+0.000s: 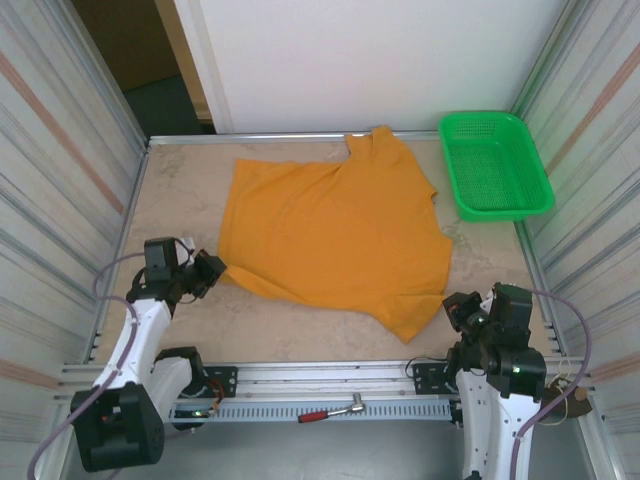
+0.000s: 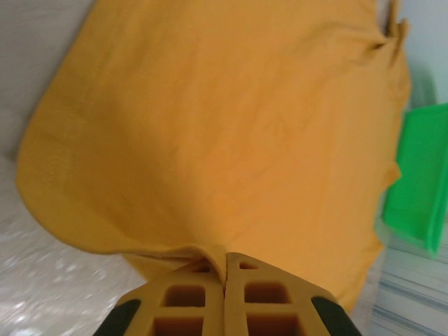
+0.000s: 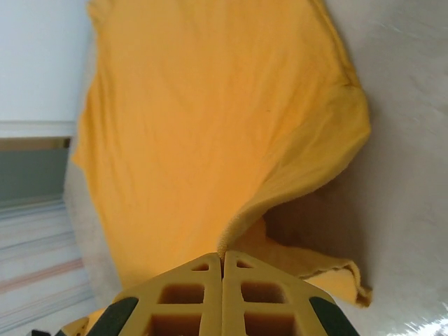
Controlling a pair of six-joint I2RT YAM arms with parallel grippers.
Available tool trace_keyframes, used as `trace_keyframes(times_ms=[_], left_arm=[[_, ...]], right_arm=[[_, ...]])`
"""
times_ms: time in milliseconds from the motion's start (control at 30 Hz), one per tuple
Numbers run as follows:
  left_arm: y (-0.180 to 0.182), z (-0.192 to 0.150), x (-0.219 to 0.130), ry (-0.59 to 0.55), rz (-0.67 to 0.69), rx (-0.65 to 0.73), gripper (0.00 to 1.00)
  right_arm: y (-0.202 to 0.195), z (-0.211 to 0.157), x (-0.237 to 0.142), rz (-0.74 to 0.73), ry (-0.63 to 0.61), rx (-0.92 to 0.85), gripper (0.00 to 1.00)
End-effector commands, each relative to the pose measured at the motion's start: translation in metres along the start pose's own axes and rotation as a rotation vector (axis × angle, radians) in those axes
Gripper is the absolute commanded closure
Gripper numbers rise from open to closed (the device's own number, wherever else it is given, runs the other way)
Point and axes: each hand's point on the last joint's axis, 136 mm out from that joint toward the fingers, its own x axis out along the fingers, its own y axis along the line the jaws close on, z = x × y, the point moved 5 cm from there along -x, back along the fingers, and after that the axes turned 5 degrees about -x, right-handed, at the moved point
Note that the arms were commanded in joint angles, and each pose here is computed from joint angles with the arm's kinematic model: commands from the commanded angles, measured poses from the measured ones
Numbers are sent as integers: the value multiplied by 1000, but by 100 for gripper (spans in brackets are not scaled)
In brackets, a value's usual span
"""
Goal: Fold the inside-out t-shirt
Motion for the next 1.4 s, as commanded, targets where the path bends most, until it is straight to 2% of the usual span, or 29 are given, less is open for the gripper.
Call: trace_keyframes(times_ms=[0,100,300,400,500,600,800,1367], left_arm=[[26,-15,-8,-1,126,-16,100],[36,-24,-13,-4,158,-29,100],[34,-26,-21,-38,165,-65,99],[34,-19,-19,-65,176,-53,91],[28,-7,-14,-92,165,-39,90],[25,8,-5,-107,167,-28,96],[13,37,20,-65,177,-10,100],[-18,103,62,-21,166,-10,100]], right_arm=[[-11,-9,-13,-73,13,-18,100],[-11,-10,-18,-85,14,-25,100],[-11,-10,-17,-79,13,-17,100],[-7,-6,-11,-68,13,-16,100],[-3,1,-1,-61,13,-14,100],[2,11,14,-50,15,-7,100],[16,37,36,-41,-26,-19,100],[81,115,86,-42,-66,-84,100]])
